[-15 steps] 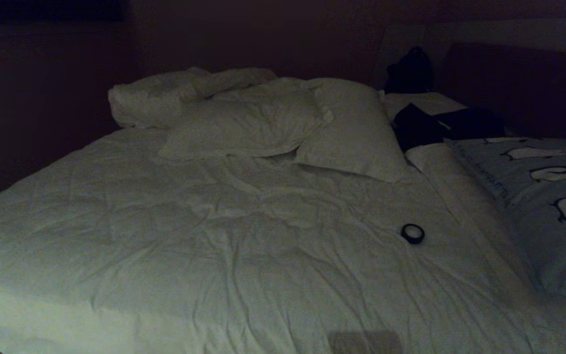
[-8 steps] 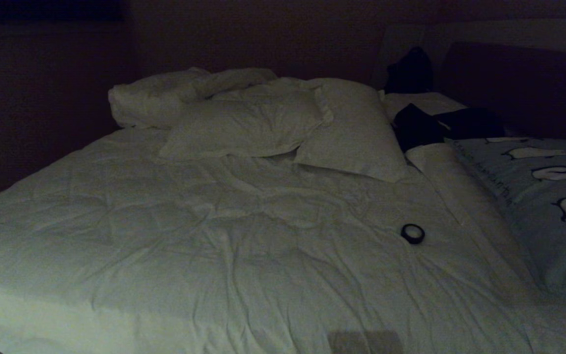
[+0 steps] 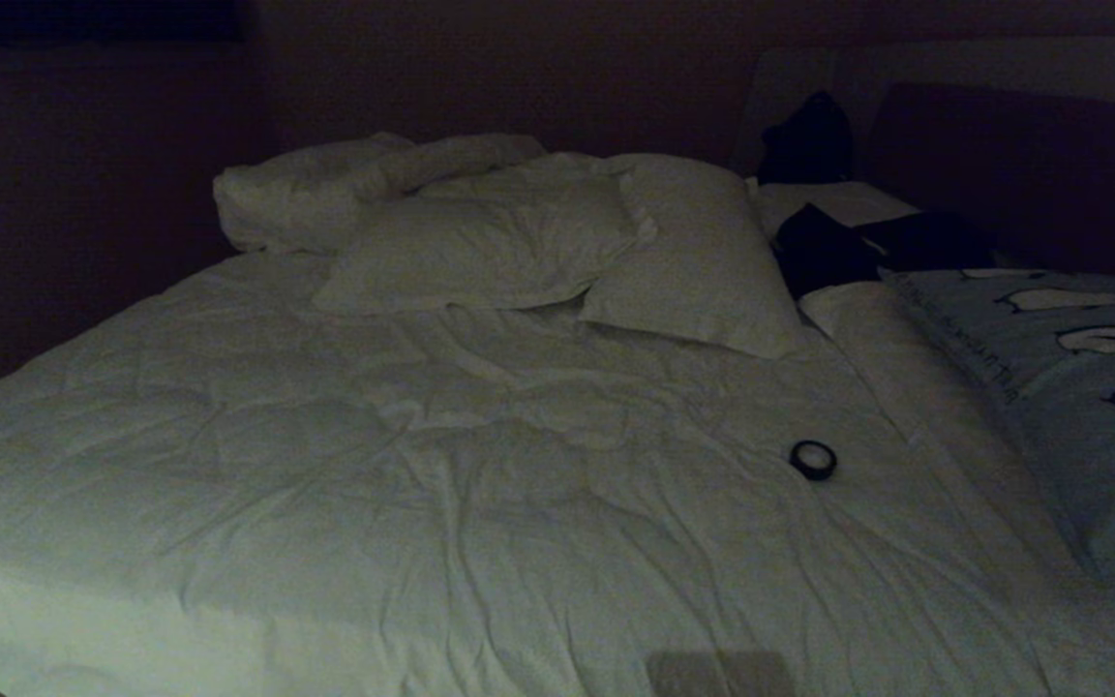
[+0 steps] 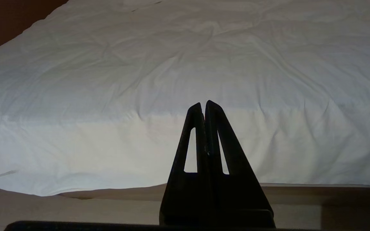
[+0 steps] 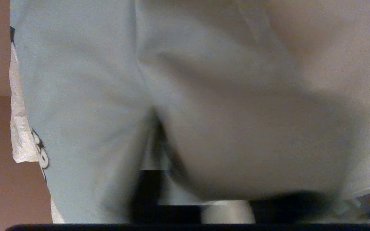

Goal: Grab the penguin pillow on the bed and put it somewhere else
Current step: Place the pillow at the bedside

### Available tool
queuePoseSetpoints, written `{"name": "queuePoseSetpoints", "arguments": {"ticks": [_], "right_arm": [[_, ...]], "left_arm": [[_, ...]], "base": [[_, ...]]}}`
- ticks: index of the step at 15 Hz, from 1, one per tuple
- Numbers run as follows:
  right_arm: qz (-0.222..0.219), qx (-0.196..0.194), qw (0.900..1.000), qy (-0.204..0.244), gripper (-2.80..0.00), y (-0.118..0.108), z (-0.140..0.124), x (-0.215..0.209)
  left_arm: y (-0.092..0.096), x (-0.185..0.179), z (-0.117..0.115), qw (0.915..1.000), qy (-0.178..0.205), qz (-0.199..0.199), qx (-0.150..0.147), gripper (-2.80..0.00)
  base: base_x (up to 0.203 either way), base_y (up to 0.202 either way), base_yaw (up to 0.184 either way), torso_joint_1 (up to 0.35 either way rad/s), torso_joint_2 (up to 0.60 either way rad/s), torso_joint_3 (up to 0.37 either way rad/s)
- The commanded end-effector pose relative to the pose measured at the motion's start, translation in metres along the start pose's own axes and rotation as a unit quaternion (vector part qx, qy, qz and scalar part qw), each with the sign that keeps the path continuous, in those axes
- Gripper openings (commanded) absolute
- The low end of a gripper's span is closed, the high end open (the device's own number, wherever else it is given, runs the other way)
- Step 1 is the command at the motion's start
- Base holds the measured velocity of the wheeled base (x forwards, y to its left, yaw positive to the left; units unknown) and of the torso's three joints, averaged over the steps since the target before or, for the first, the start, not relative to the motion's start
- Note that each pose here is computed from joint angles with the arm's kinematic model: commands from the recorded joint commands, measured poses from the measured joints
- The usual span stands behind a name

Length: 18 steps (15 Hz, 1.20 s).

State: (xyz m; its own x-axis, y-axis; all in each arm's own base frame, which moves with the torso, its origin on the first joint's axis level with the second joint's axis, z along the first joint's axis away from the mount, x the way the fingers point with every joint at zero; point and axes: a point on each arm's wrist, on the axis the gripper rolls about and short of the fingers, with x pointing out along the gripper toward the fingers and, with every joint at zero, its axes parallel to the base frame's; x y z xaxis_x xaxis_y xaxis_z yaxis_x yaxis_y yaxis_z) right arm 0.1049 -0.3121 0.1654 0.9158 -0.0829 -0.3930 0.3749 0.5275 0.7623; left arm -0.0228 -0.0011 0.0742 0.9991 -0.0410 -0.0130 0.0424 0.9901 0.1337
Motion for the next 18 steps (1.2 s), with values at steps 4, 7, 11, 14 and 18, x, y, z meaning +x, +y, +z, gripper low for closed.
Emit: {"name": "queuePoseSetpoints", "arguments": {"ticks": [4, 7, 11, 14, 18], "right_arm": [[0.009, 0.029, 0.999, -0.029, -2.80, 0.018, 0.030, -0.007], [0.014, 0.034, 0.998, -0.047, -2.80, 0.030, 0.045, -0.013], [0.010, 0.044, 0.998, -0.042, -2.80, 0.022, 0.043, -0.009], [0.000, 0.060, 0.998, -0.035, -2.80, 0.008, 0.042, -0.001], [-0.010, 0.053, 0.998, -0.037, -2.80, 0.006, 0.044, 0.001]], "left_arm": [[0.000, 0.000, 0.000, 1.0000, 0.000, 0.001, 0.000, -2.80], [0.000, 0.000, 0.000, 1.0000, 0.000, 0.000, 0.000, -2.80], [0.000, 0.000, -0.001, 1.0000, 0.000, 0.001, 0.000, -2.80], [0.000, 0.000, -0.001, 1.0000, 0.000, 0.001, 0.000, -2.80], [0.000, 0.000, -0.001, 1.0000, 0.000, 0.001, 0.000, -2.80]], "base": [[0.000, 0.000, 0.000, 0.000, 0.00, 0.000], [0.000, 0.000, 0.000, 0.000, 0.00, 0.000], [0.000, 0.000, 0.000, 0.000, 0.00, 0.000], [0.000, 0.000, 0.000, 0.000, 0.00, 0.000], [0.000, 0.000, 0.000, 0.000, 0.00, 0.000]]}}
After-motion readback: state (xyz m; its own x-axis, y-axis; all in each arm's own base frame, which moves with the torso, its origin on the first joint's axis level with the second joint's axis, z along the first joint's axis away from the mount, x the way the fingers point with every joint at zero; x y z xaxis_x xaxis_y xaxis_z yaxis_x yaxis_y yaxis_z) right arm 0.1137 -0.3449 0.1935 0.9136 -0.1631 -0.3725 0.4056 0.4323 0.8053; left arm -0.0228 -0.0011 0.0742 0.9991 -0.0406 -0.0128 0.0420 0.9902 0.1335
